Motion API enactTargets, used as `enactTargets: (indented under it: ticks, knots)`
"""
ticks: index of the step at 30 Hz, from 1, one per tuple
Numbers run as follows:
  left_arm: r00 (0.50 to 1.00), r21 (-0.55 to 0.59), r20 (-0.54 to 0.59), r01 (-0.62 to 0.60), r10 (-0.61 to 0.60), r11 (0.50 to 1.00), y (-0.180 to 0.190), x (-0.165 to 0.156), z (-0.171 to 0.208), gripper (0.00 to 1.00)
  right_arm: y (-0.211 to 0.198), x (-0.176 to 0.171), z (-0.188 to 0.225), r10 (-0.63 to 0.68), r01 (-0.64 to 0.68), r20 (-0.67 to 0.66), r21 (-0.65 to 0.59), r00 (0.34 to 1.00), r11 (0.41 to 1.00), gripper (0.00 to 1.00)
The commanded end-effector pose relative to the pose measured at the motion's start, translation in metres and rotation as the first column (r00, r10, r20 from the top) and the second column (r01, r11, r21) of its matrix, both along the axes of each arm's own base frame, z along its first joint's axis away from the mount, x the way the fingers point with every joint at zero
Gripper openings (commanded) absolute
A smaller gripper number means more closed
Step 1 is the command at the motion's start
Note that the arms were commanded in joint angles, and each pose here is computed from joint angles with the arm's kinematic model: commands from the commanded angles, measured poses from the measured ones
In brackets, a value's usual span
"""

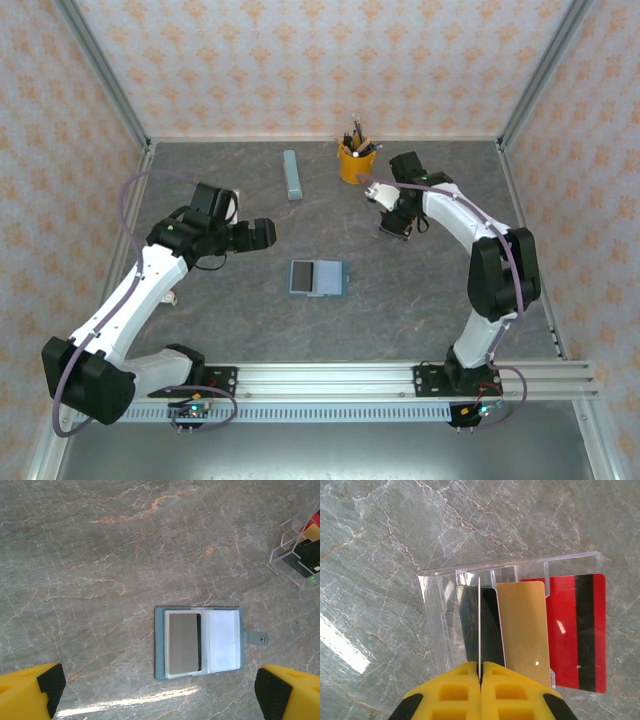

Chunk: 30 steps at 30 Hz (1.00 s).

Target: Take the credit cards out of the card holder

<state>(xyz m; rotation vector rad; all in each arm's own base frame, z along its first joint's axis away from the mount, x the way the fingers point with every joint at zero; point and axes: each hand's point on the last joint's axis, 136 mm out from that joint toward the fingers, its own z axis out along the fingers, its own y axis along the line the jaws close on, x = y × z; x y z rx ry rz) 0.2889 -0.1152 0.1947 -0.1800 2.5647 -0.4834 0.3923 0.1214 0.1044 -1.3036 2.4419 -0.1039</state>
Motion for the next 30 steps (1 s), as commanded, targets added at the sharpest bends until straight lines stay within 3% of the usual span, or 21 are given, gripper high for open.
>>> enactTargets:
  ticks: [1,4,8,14,19,21,25,30]
  knots:
    - [1.000,0.008,-0.014,0.009,-0.009,1.000,0.001,0.000,-0.006,1.00,-0.003,0.011,0.008,-0.001,0.001,0.028,0.026,1.000,1.000,0.04]
    - [1.000,0.004,-0.015,0.010,-0.010,1.000,0.000,0.001,-0.007,1.00,-0.007,0.013,0.008,-0.007,0.006,0.031,0.026,0.999,1.000,0.11]
    - [1.000,0.001,-0.020,0.011,-0.011,1.000,-0.001,0.002,-0.008,1.00,-0.007,0.010,0.008,-0.002,0.002,0.020,0.032,1.000,0.999,0.28]
    - [1.000,0.001,-0.021,0.011,-0.011,1.000,-0.001,0.002,-0.008,1.00,-0.005,0.016,0.026,-0.053,0.047,0.076,0.074,0.996,0.996,0.30]
    - [0.999,-0.004,-0.036,0.008,-0.008,1.000,-0.002,0.003,-0.011,1.00,0.002,0.016,0.063,-0.193,0.163,0.123,0.220,0.974,0.962,0.32]
    - [0.999,-0.015,-0.043,0.006,-0.007,1.000,-0.004,0.003,-0.013,1.00,0.008,0.012,0.076,-0.289,0.242,0.102,0.327,0.952,0.913,0.33]
    - [0.998,-0.065,-0.067,0.007,-0.011,0.998,-0.014,0.007,-0.019,1.00,0.018,-0.004,0.096,-0.478,0.399,0.028,0.510,0.878,0.762,0.33]
    - [0.995,-0.140,-0.095,-0.008,-0.006,0.990,-0.027,0.012,-0.031,1.00,0.034,-0.035,0.096,-0.623,0.572,-0.139,0.585,0.770,0.575,0.36]
